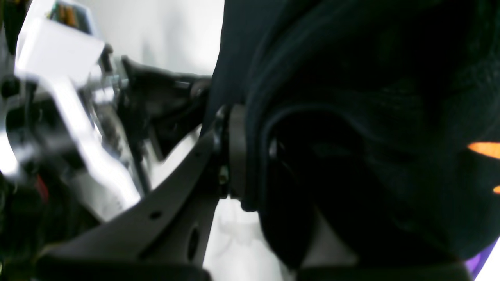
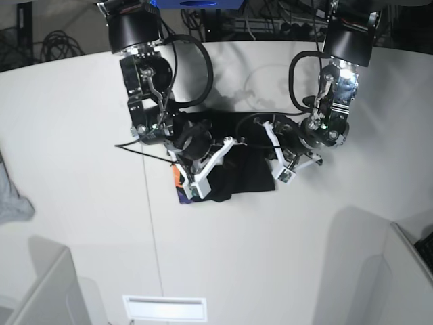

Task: Fold the T-shirt properly
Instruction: 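Fold the strip end with the right gripper over onto the left-folded part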

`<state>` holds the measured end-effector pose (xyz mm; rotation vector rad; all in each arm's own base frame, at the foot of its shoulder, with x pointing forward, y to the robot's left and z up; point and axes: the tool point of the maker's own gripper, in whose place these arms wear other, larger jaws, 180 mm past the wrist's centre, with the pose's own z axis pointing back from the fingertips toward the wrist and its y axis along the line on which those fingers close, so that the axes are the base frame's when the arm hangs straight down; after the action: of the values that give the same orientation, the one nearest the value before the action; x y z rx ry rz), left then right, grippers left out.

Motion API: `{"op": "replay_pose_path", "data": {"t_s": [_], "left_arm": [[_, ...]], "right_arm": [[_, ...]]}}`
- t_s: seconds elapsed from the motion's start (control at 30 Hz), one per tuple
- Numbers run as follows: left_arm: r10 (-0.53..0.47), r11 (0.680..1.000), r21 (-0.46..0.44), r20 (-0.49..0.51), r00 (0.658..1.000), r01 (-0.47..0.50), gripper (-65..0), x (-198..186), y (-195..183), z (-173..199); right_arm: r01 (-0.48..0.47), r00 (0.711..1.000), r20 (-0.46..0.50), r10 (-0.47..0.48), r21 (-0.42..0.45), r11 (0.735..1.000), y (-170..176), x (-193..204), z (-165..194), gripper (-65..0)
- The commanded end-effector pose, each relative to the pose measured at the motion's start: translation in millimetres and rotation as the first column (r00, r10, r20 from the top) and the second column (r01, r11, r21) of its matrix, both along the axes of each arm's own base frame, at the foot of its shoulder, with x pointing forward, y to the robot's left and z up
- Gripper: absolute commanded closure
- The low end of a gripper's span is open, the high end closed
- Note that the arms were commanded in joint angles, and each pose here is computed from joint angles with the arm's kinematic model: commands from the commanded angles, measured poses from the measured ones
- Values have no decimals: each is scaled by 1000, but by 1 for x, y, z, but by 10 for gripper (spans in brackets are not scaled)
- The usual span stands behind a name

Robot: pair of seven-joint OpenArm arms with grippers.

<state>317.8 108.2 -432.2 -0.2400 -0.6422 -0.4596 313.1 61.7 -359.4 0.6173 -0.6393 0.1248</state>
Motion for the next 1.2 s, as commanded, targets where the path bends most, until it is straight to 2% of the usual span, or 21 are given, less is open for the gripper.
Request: {"op": "replay_pose_path", "data": {"t_s": [0.0, 0.1, 0.27, 0.43, 0.57, 0.8, 1.07, 1.17], "left_arm": [[0, 999, 48, -25, 1000, 1, 0, -3, 11, -3], [12, 998, 59, -7, 1000, -11, 0, -7, 22, 3], [109, 992, 53, 29, 994, -111, 0, -10, 52, 15], [199, 976, 88, 1, 980, -199, 0, -25, 88, 18], [188, 977, 96, 29, 982, -190, 0, -36, 103, 30], [253, 961, 110, 26, 967, -254, 0, -49, 131, 30], [254, 960, 113, 19, 967, -255, 0, -53, 133, 29], [254, 960, 113, 19, 967, -255, 0, -53, 133, 29]], "right_arm": [[11, 999, 44, -12, 31, 999, 6, 10, 13, 0], [25, 999, 47, -26, 27, 999, 5, 15, 8, 0], [26, 998, 48, -27, 23, 999, 6, 20, 8, 0], [24, 998, 53, -25, 25, 999, 7, 21, 10, 0], [27, 999, 41, -28, 23, 999, 7, 21, 5, 0], [29, 999, 44, -31, 41, 999, 13, 21, 7, 0], [34, 999, 40, -36, 43, 998, 13, 21, 5, 0], [34, 999, 33, -35, 42, 999, 13, 19, 2, -177]]}}
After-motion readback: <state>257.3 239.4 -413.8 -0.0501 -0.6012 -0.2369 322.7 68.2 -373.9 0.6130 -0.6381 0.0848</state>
